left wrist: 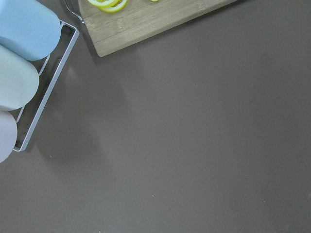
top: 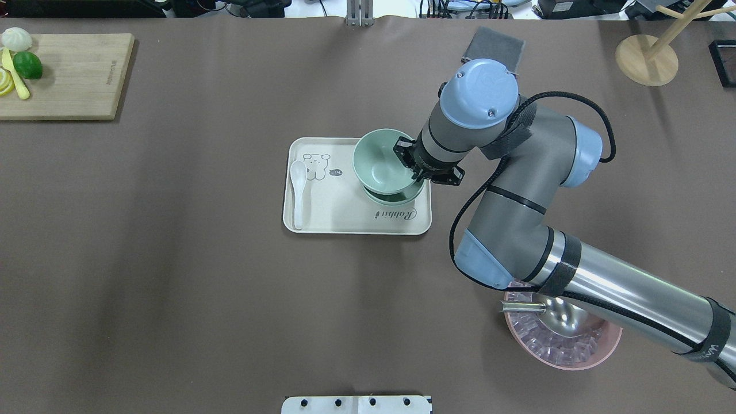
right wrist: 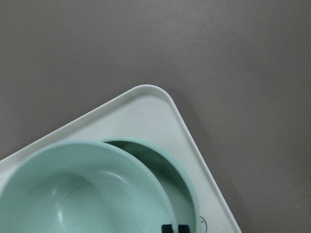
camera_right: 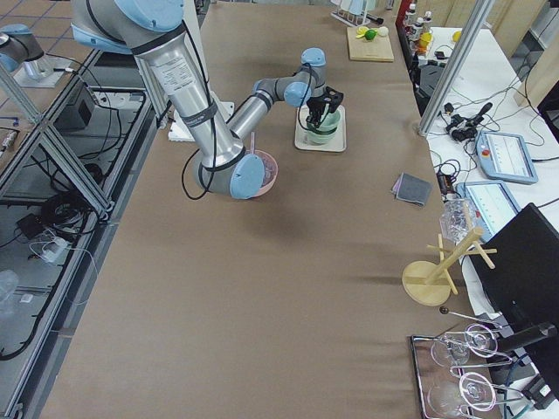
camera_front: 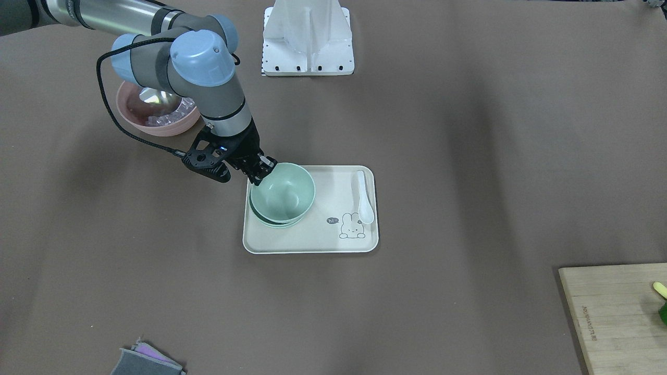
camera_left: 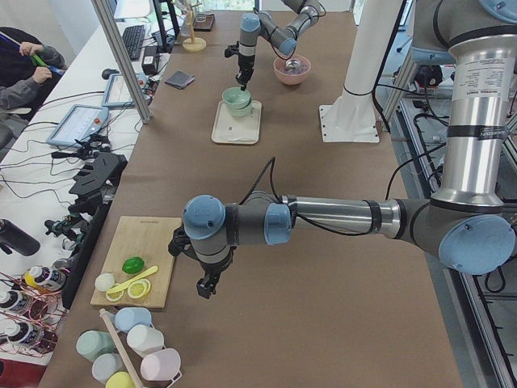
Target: Stack green bowls together
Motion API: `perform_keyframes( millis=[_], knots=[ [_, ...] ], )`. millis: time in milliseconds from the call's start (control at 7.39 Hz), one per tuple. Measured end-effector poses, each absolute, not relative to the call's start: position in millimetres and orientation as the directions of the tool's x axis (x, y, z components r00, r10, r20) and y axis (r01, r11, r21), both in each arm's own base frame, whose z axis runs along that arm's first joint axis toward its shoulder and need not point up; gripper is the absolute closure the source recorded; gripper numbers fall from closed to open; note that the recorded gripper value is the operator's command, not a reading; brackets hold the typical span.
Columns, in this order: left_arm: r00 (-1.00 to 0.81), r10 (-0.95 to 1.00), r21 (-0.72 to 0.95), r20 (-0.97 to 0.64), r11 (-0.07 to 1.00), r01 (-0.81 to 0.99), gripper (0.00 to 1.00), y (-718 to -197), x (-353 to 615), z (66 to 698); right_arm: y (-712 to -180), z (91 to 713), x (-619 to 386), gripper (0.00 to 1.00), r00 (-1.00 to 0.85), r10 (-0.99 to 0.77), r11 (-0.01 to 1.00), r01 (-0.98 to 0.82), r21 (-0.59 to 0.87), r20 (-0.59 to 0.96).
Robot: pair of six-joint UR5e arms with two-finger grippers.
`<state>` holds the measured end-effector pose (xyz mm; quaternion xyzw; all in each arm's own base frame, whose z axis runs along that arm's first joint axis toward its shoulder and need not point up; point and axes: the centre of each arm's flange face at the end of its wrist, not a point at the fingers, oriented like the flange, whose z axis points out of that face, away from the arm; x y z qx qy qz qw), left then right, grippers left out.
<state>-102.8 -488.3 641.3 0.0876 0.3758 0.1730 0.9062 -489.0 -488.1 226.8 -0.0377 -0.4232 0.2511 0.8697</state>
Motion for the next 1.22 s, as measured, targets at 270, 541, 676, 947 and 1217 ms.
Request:
perform_keyframes(
  millis=[270, 541, 676, 947, 1217],
  knots=[
    [0.657, 0.380, 0.289, -0.651, 0.925, -0.247, 0.01, -488.3, -102.8, 641.0, -485.8, 231.5, -491.9, 1.00, 0.524, 0.469, 0.872, -0.405, -0.276, 0.712],
    [0.657, 0.381, 0.291, -0.650, 0.924, -0.247, 0.01, -488.4, -102.8, 640.0, -485.5, 235.8, -492.3, 1.00, 0.532, 0.473, 0.870, -0.408, -0.277, 0.702],
    [0.657, 0.381, 0.292, -0.650, 0.924, -0.247, 0.01, -488.4, -102.8, 639.9, -484.8, 237.8, -493.0, 1.00, 0.535, 0.474, 0.870, -0.409, -0.277, 0.699],
    [0.657, 0.381, 0.291, -0.651, 0.924, -0.247, 0.01, -488.4, -102.8, 640.1, -483.8, 240.1, -494.2, 1.00, 0.539, 0.475, 0.869, -0.411, -0.275, 0.696],
    [0.657, 0.380, 0.290, -0.651, 0.925, -0.247, 0.01, -488.3, -102.8, 640.8, -483.1, 241.0, -495.3, 1.00, 0.541, 0.474, 0.870, -0.410, -0.275, 0.694]
  ],
)
